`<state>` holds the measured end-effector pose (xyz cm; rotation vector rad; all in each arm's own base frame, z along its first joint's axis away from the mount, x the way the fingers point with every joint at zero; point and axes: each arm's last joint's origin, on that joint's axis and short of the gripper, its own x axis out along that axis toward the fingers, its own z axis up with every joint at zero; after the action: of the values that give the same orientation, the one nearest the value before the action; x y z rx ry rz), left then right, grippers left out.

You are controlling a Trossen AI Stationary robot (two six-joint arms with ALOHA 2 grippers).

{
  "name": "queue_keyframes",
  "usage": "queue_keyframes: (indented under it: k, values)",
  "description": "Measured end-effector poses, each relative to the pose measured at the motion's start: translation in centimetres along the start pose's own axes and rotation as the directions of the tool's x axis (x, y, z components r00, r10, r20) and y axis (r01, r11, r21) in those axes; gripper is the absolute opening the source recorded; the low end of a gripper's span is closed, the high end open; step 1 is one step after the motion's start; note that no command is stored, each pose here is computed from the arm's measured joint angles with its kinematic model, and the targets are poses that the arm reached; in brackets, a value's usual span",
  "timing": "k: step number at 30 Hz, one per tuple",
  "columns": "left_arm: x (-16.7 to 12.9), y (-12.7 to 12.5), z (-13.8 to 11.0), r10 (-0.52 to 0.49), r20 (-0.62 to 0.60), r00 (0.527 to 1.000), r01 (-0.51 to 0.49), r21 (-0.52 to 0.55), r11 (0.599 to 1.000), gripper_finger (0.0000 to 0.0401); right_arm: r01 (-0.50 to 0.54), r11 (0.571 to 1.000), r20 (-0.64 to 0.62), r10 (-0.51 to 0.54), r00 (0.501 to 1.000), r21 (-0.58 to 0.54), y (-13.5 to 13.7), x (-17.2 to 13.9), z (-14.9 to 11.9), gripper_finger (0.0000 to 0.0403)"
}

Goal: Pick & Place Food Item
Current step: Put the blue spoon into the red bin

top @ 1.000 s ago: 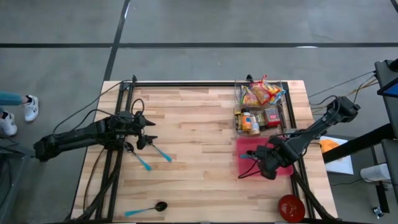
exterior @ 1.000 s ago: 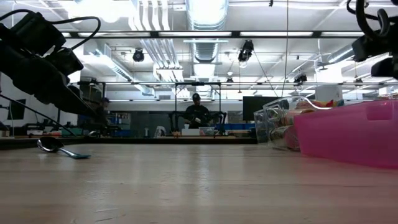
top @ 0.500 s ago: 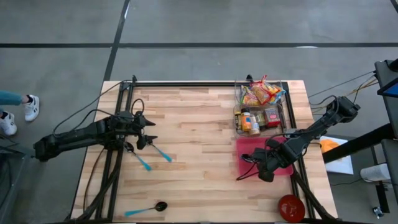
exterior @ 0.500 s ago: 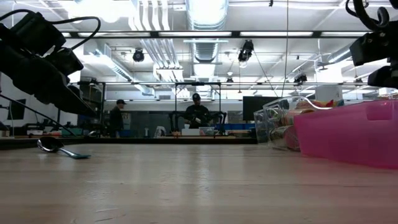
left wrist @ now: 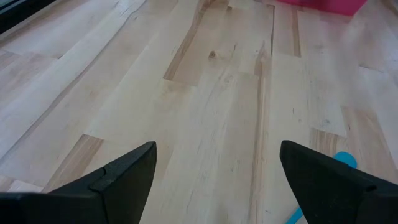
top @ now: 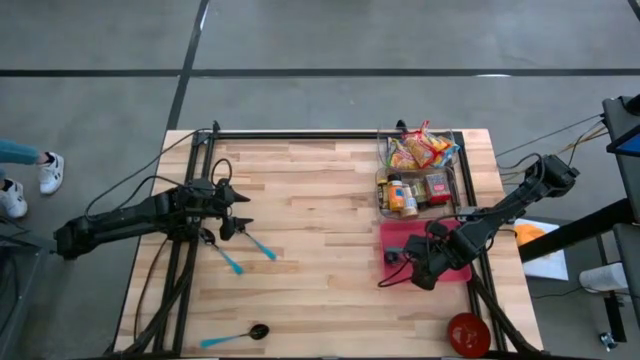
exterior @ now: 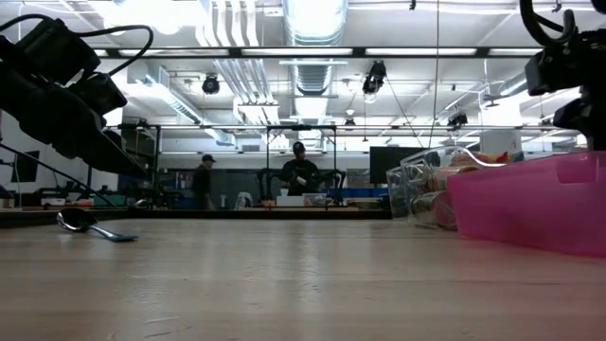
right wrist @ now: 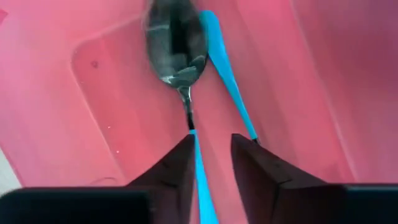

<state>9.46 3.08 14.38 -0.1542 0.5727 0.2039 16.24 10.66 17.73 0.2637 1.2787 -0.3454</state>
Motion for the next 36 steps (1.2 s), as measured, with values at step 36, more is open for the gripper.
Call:
queue_keyframes:
  k: [36]
  values:
    - [0.0,0.0,0.0,0.0,0.0,1.0,0.0,0.0,1.0,0.0345,0.061,0.975,0.779,0.133,0.613,-0.215,0.8,-7.2,7.4,0.0156]
